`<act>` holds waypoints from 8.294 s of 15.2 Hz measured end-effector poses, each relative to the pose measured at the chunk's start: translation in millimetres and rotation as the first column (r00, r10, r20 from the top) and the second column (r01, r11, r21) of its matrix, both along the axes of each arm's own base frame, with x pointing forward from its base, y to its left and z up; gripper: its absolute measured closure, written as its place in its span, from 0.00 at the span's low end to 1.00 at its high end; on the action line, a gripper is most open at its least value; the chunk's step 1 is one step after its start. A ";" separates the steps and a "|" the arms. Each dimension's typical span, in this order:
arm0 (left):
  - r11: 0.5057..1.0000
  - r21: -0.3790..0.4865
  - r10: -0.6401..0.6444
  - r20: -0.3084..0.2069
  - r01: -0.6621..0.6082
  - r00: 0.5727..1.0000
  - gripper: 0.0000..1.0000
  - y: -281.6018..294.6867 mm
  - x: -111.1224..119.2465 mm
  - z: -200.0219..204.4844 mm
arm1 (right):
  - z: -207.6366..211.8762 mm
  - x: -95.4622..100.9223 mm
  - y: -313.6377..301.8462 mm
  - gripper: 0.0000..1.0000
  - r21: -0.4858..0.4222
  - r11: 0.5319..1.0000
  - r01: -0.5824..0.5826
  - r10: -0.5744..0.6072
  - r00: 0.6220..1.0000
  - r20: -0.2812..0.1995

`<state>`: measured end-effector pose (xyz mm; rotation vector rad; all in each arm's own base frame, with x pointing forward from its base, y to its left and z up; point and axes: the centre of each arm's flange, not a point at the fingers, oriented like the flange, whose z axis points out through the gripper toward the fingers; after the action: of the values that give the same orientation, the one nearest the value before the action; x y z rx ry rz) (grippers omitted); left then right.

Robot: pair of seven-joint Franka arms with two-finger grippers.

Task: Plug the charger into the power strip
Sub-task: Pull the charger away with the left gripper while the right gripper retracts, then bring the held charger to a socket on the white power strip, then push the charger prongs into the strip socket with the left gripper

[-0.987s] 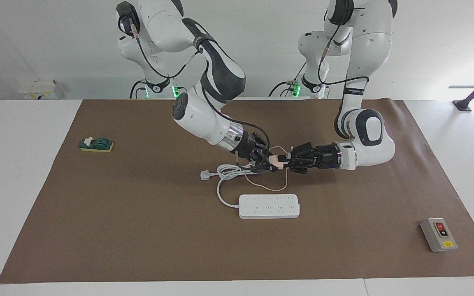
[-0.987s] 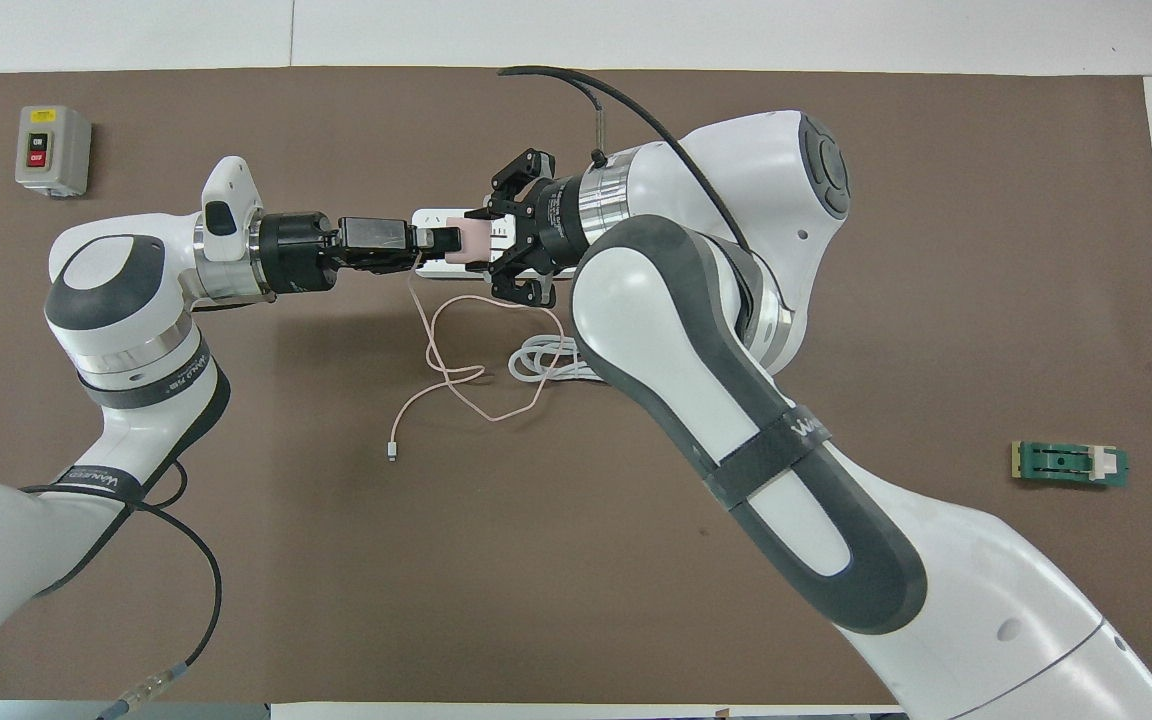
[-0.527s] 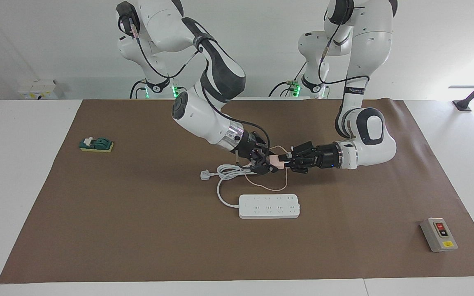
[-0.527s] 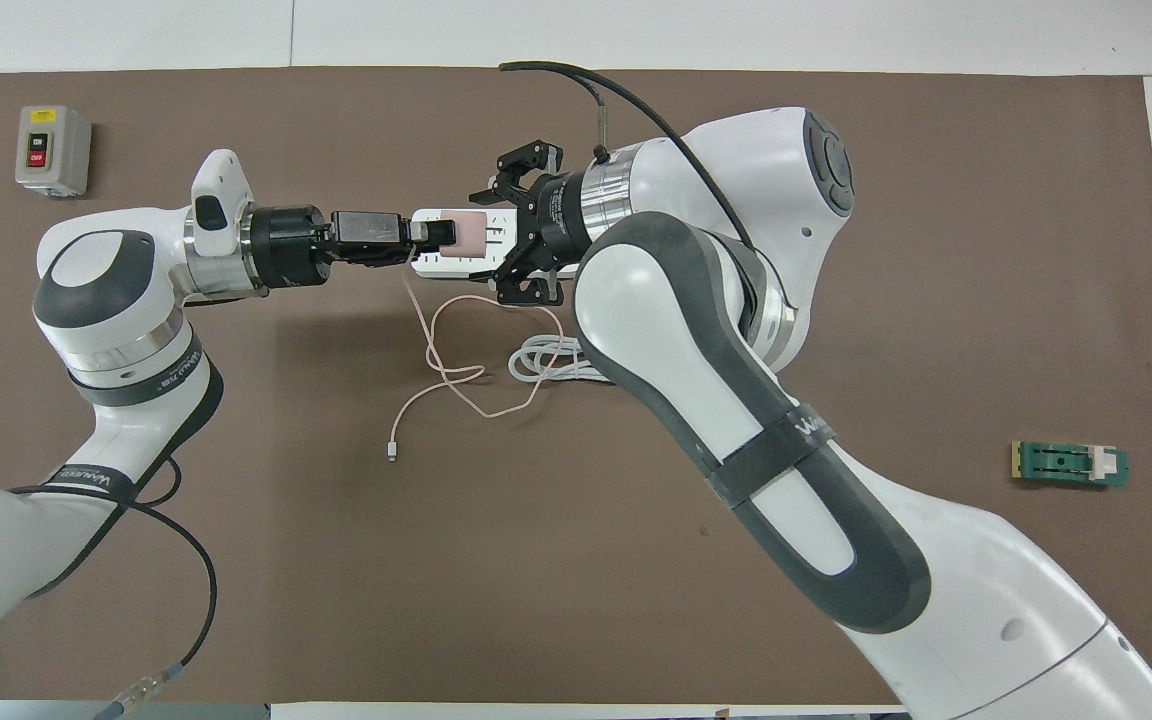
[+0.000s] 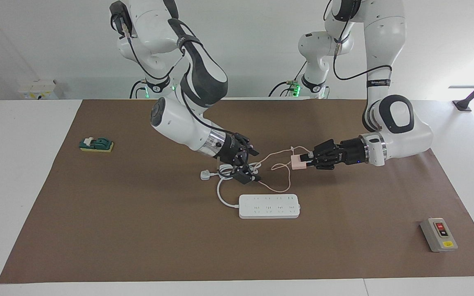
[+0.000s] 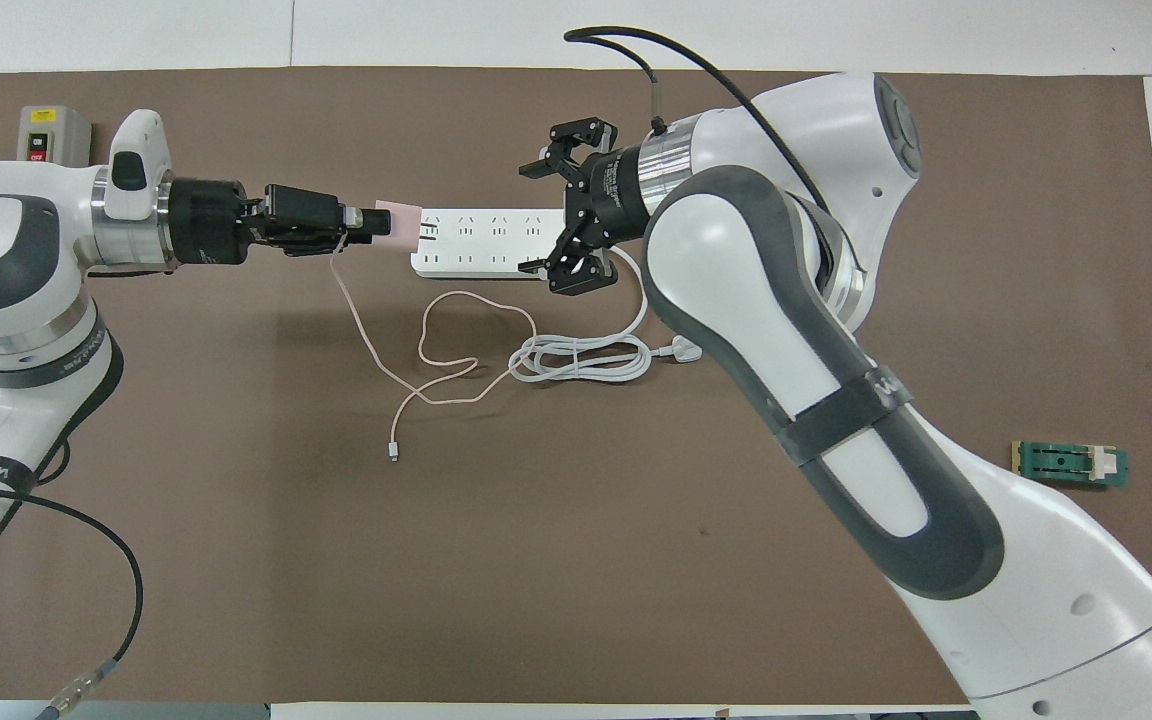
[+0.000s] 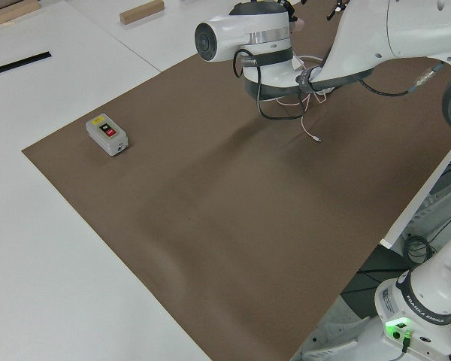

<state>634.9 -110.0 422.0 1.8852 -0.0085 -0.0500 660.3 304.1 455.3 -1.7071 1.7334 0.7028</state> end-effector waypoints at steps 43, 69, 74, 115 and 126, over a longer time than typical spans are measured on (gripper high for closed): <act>0.138 0.946 0.965 -0.061 -0.294 0.256 0.69 7.1 31.3 104.1 | 172.7 -129.8 -329.4 0.00 -0.709 -0.044 -0.704 0.997 0.019 -0.080; -0.071 0.954 0.997 0.061 -0.290 -0.044 0.69 -165.4 24.3 -42.5 | 172.1 -130.6 -331.8 0.00 -0.704 -0.032 -0.709 0.997 0.025 -0.070; -0.073 0.953 0.997 0.065 -0.293 -0.039 0.69 -170.9 25.8 -55.3 | 172.1 -130.7 -331.6 0.00 -0.704 -0.027 -0.709 0.998 0.026 -0.064; -0.082 0.945 0.997 0.079 -0.317 -0.023 0.69 -187.3 23.4 -55.6 | 170.9 -131.4 -331.2 0.00 -0.700 -0.021 -0.714 0.998 0.026 -0.057; -0.080 0.948 0.996 0.087 -0.309 0.007 0.69 -186.0 20.9 -56.6 | 170.9 -131.4 -331.2 0.00 -0.700 -0.021 -0.714 0.998 0.026 -0.057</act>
<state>655.8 -296.0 365.4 2.2312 2.2588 0.0537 529.0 -27.1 626.2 -3.1456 0.0335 0.0716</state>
